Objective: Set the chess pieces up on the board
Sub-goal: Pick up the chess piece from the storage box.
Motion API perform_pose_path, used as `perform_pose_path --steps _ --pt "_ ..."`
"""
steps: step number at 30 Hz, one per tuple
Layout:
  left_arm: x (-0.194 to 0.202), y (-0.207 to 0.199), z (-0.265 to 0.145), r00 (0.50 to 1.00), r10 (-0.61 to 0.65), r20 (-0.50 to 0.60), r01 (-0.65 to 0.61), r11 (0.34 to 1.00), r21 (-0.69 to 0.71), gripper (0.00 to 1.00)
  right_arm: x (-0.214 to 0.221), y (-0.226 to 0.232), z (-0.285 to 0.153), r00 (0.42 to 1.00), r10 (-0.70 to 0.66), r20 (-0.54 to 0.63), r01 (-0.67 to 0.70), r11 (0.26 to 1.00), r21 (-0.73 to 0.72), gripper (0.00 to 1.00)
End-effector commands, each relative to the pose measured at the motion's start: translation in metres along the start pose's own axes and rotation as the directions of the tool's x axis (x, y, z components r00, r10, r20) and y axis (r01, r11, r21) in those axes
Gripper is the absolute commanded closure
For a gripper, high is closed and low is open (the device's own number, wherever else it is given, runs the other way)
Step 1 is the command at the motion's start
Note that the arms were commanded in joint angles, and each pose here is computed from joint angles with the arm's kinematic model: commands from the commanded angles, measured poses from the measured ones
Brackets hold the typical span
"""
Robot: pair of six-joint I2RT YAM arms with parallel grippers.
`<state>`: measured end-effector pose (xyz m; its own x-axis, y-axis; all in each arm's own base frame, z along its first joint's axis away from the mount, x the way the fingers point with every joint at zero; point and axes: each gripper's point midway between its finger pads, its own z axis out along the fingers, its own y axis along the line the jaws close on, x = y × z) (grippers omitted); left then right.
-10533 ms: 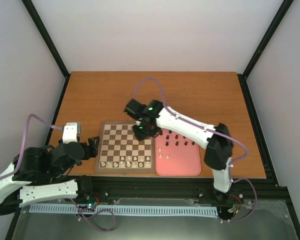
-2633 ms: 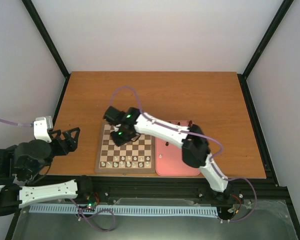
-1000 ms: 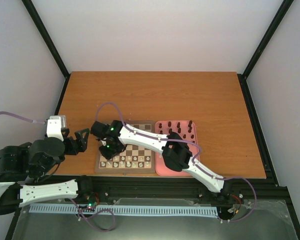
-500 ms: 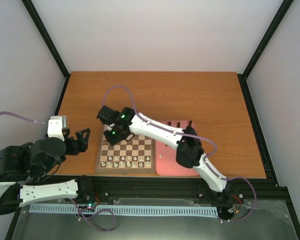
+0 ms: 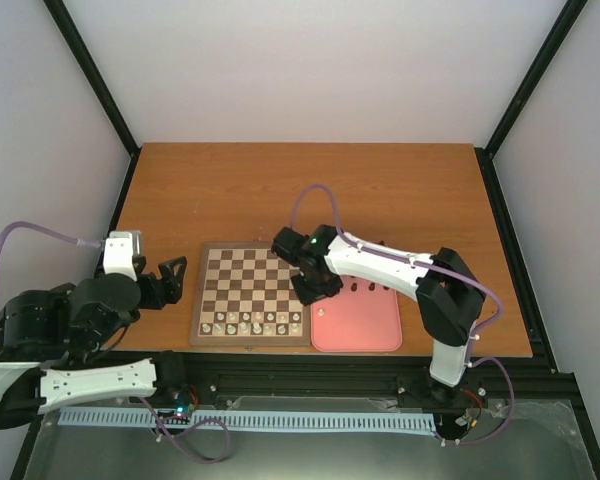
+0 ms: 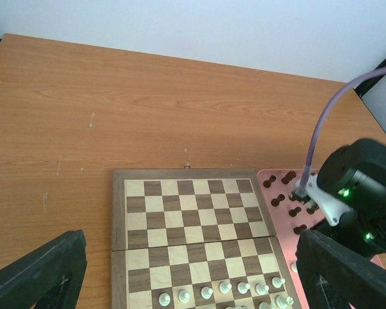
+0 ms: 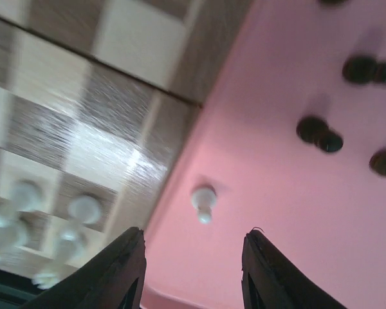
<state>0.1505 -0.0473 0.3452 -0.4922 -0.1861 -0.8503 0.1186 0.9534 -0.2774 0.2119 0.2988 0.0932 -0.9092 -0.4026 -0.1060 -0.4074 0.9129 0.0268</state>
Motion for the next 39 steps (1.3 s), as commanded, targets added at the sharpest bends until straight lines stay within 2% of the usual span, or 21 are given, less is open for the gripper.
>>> perform_pose_path --steps 1,8,23,28,39 --pt "0.0 -0.011 0.006 1.0 0.028 0.0 -0.028 1.0 0.004 0.0 0.022 -0.01 0.014 0.998 0.045 -0.032 -0.045 0.999 0.005 0.6" --pt "0.007 -0.019 0.013 0.999 0.041 -0.021 -0.041 0.999 0.007 0.0 0.039 -0.019 0.035 0.996 0.052 -0.077 -0.052 0.999 0.007 0.6" --pt "0.01 -0.013 0.013 0.999 0.022 -0.025 -0.022 1.0 -0.005 0.0 0.036 -0.018 0.058 0.993 0.013 -0.114 -0.013 1.0 0.005 0.64" --pt "0.01 -0.011 0.012 1.0 0.023 -0.022 -0.023 1.0 -0.009 0.0 0.03 -0.019 0.06 0.994 0.011 -0.109 -0.01 1.0 0.003 0.7" --pt "0.01 -0.012 0.014 0.999 0.029 -0.019 -0.029 1.0 -0.011 0.0 0.03 -0.019 0.064 0.992 -0.002 -0.126 0.003 1.0 0.003 0.92"
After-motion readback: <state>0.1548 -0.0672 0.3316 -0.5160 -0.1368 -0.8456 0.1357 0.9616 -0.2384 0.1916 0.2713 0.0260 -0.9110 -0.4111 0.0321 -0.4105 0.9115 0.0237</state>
